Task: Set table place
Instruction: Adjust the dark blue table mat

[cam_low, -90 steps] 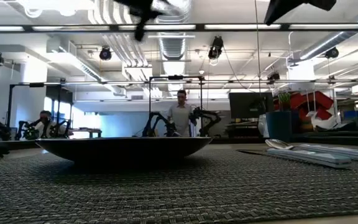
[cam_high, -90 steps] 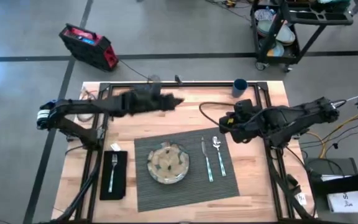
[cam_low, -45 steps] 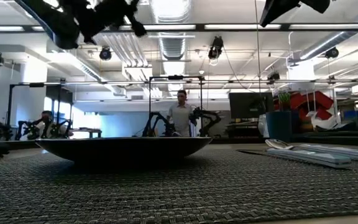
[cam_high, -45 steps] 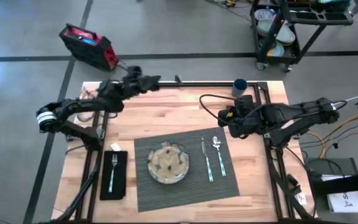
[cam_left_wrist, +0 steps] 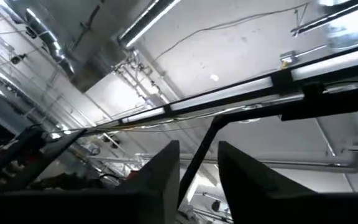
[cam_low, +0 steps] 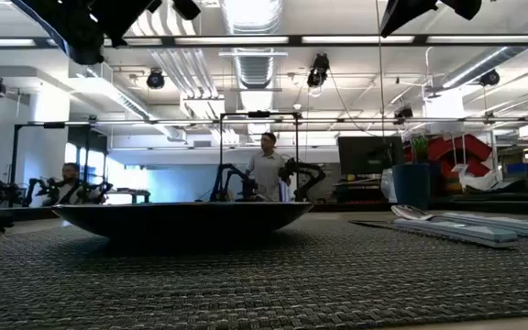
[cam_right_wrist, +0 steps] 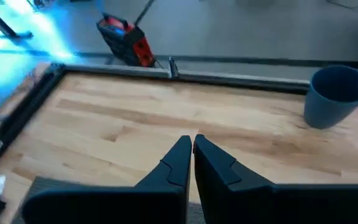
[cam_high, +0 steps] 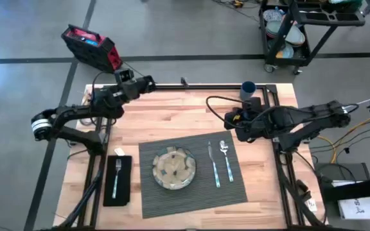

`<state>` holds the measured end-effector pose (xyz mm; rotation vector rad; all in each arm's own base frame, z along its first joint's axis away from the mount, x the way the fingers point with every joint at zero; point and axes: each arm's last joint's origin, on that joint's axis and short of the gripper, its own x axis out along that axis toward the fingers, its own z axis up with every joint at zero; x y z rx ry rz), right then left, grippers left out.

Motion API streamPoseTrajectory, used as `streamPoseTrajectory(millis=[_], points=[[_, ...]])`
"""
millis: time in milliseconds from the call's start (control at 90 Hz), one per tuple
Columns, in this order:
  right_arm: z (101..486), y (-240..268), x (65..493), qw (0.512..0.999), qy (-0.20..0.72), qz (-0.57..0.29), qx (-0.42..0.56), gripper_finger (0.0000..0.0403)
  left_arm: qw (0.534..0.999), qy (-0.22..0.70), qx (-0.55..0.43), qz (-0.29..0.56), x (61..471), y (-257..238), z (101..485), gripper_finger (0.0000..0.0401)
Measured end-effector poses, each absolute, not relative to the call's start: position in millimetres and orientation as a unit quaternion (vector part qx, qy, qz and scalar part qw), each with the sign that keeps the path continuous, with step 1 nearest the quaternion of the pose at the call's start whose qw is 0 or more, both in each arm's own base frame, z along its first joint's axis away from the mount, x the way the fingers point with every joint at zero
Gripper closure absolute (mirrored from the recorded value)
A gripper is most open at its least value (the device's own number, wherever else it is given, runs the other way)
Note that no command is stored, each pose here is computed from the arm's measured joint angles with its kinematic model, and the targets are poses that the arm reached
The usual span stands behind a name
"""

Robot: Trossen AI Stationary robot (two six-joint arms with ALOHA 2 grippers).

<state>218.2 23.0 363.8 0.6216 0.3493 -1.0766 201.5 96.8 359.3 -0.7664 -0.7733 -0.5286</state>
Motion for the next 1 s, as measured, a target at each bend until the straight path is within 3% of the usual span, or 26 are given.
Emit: streamPoseTrajectory(millis=[78,133,278,367,1000], points=[[364,23,218,0.799,0.159,-0.504,0.288,0.0401,0.823,-0.358,-0.362,-0.252,203,98,361,0.0258],[364,23,218,0.799,0.159,-0.504,0.287,0.0401,0.828,-0.354,-0.356,-0.249,204,98,362,0.0264],[364,23,219,0.803,0.162,-0.501,0.281,0.0401,0.842,-0.368,-0.311,-0.241,204,95,367,0.0374],[365,23,220,0.804,0.159,-0.499,0.283,0.0401,0.844,-0.368,-0.304,-0.245,204,95,371,0.0394],[365,23,220,0.804,0.152,-0.503,0.279,0.0401,0.852,-0.343,-0.306,-0.25,208,96,371,0.0401]])
